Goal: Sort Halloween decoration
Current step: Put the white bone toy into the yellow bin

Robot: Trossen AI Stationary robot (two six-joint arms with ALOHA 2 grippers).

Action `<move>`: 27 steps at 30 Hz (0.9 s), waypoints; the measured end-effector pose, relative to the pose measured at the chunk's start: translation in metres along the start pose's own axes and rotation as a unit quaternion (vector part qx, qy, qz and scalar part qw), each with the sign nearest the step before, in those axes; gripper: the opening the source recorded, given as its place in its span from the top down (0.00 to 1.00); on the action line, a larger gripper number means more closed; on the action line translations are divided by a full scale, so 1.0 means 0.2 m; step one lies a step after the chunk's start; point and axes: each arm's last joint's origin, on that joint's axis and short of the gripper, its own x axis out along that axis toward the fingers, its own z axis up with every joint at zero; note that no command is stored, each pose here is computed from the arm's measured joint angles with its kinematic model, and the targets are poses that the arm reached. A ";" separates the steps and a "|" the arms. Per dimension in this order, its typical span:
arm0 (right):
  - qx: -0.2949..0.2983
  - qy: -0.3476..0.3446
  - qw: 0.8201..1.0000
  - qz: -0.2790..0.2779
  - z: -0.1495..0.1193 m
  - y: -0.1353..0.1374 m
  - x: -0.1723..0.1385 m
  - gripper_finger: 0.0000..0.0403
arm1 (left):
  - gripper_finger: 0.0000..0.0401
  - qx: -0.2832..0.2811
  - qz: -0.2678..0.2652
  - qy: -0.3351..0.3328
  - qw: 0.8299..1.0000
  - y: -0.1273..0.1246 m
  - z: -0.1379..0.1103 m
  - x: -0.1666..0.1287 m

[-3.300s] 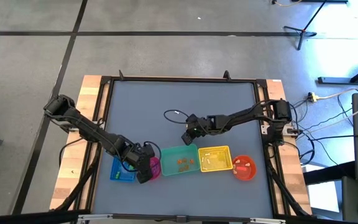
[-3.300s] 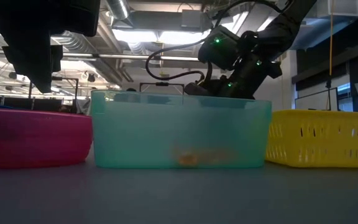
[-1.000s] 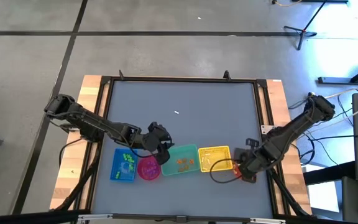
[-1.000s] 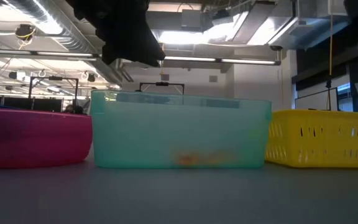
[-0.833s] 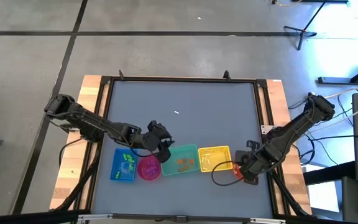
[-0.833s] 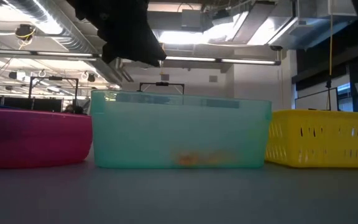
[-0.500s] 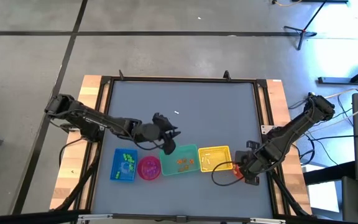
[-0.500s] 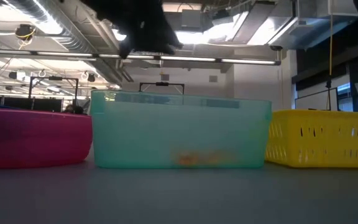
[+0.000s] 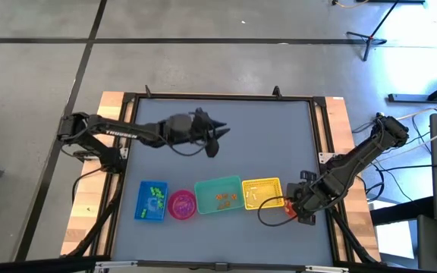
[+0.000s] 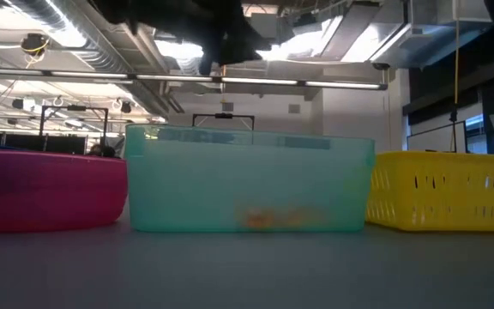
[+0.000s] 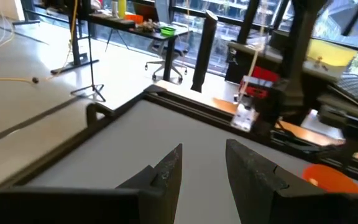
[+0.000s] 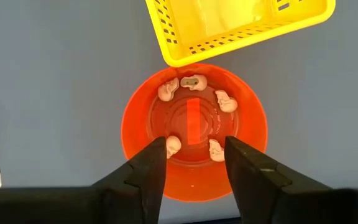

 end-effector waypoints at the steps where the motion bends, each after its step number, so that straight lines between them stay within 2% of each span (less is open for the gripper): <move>1: 0.000 0.000 1.000 0.000 0.00 0.00 0.00 0.60 | 0.73 0.001 0.001 0.000 1.000 0.04 0.01 0.01; 7: -0.025 -0.005 1.000 -0.004 0.00 0.00 0.00 0.60 | 0.73 0.000 0.009 0.015 1.000 0.24 0.02 0.07; 14: -0.062 -0.046 0.996 -0.038 0.02 -0.01 0.00 0.61 | 0.73 0.003 0.005 0.063 0.998 0.42 -0.07 0.21; 22: -0.068 -0.086 0.992 -0.066 0.03 -0.01 0.00 0.61 | 0.73 0.060 -0.042 0.138 0.988 0.54 -0.15 0.40; 27: -0.067 -0.097 0.990 -0.072 0.04 -0.01 0.00 0.61 | 0.73 0.106 -0.041 0.199 0.973 0.62 -0.22 0.42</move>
